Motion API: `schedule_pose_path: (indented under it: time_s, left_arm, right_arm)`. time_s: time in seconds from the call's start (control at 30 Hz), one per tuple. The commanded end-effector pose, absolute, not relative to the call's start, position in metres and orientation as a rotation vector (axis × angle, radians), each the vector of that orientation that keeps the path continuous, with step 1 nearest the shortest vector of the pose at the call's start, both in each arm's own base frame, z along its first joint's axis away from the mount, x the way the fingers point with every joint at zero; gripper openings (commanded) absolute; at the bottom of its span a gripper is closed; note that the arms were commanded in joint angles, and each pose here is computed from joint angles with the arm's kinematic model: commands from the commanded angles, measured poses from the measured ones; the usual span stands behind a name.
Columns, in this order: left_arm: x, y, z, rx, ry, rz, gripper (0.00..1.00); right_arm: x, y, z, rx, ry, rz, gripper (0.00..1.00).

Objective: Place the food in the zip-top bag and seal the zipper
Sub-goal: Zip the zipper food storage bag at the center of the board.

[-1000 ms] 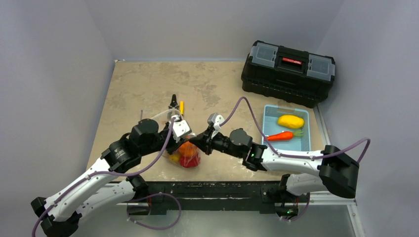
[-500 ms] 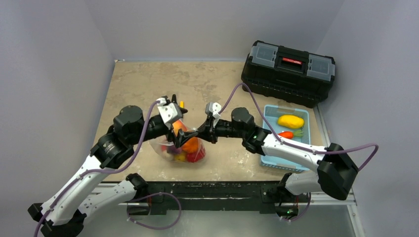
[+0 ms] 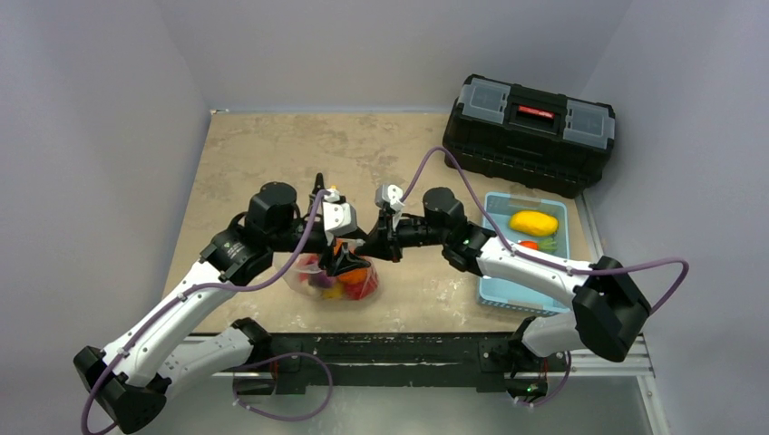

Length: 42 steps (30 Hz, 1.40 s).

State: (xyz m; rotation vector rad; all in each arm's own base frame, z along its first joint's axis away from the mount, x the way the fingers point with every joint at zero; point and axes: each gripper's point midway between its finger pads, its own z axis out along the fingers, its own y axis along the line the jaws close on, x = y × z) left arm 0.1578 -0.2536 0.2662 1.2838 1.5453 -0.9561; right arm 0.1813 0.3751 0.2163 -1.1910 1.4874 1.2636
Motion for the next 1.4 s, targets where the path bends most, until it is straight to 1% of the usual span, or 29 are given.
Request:
schedule_pose_path:
  time_s: [0.0, 0.07, 0.17, 0.23, 0.27, 0.3, 0.37, 0.47, 0.53, 0.7, 0.83, 0.97, 1.03, 1.07, 1.1, 1.13, 1.17, 1.3, 1.37]
  left_arm:
    - [0.157, -0.257, 0.282, 1.328, 1.435, -0.957, 0.52]
    - [0.163, -0.256, 0.277, 1.312, 1.456, -0.927, 0.49]
    - [0.169, -0.254, 0.275, 1.294, 1.485, -0.893, 0.40]
    - [0.172, -0.253, 0.275, 1.284, 1.493, -0.873, 0.39]
    - [0.173, -0.251, 0.274, 1.279, 1.498, -0.860, 0.40]
    - [0.176, -0.250, 0.273, 1.268, 1.508, -0.839, 0.43]
    - [0.182, -0.247, 0.272, 1.246, 1.521, -0.801, 0.51]
    - [0.185, -0.245, 0.273, 1.234, 1.525, -0.775, 0.51]
    - [0.186, -0.245, 0.272, 1.235, 1.527, -0.770, 0.45]
    - [0.183, -0.246, 0.272, 1.255, 1.523, -0.788, 0.25]
    - [0.181, -0.245, 0.271, 1.267, 1.524, -0.790, 0.12]
    - [0.179, -0.247, 0.271, 1.279, 1.523, -0.806, 0.02]
    - [0.178, -0.248, 0.271, 1.282, 1.524, -0.818, 0.00]
    - [0.177, -0.248, 0.272, 1.283, 1.520, -0.825, 0.00]
    - [0.176, -0.249, 0.272, 1.284, 1.520, -0.834, 0.00]
    - [0.174, -0.250, 0.274, 1.288, 1.512, -0.843, 0.00]
    - [0.174, -0.250, 0.275, 1.288, 1.509, -0.848, 0.00]
    - [0.172, -0.251, 0.275, 1.290, 1.507, -0.861, 0.00]
    - [0.173, -0.251, 0.276, 1.287, 1.508, -0.859, 0.00]
  right_arm:
    - [0.176, 0.373, 0.236, -1.182, 1.424, 1.299, 0.00]
    - [0.177, 0.374, 0.235, -1.181, 1.428, 1.297, 0.00]
    - [0.177, 0.373, 0.235, -1.181, 1.426, 1.293, 0.00]
    - [0.177, 0.372, 0.237, -1.176, 1.421, 1.288, 0.00]
    - [0.177, 0.371, 0.237, -1.174, 1.420, 1.287, 0.00]
    - [0.176, 0.371, 0.237, -1.173, 1.420, 1.285, 0.00]
    - [0.177, 0.370, 0.237, -1.174, 1.425, 1.280, 0.00]
    - [0.176, 0.369, 0.237, -1.174, 1.425, 1.278, 0.00]
    - [0.176, 0.368, 0.237, -1.175, 1.427, 1.274, 0.00]
    - [0.177, 0.367, 0.237, -1.169, 1.430, 1.259, 0.00]
    - [0.180, 0.364, 0.238, -1.146, 1.430, 1.232, 0.00]
    - [0.188, 0.361, 0.238, -1.104, 1.454, 1.187, 0.00]
    - [0.190, 0.361, 0.239, -1.084, 1.457, 1.179, 0.00]
    - [0.190, 0.361, 0.238, -1.080, 1.456, 1.182, 0.07]
    - [0.191, 0.362, 0.238, -1.082, 1.453, 1.185, 0.16]
    - [0.190, 0.364, 0.237, -1.086, 1.455, 1.193, 0.22]
    - [0.190, 0.366, 0.238, -1.093, 1.450, 1.199, 0.24]
    - [0.187, 0.373, 0.240, -1.120, 1.434, 1.227, 0.27]
    - [0.184, 0.376, 0.240, -1.141, 1.420, 1.242, 0.32]
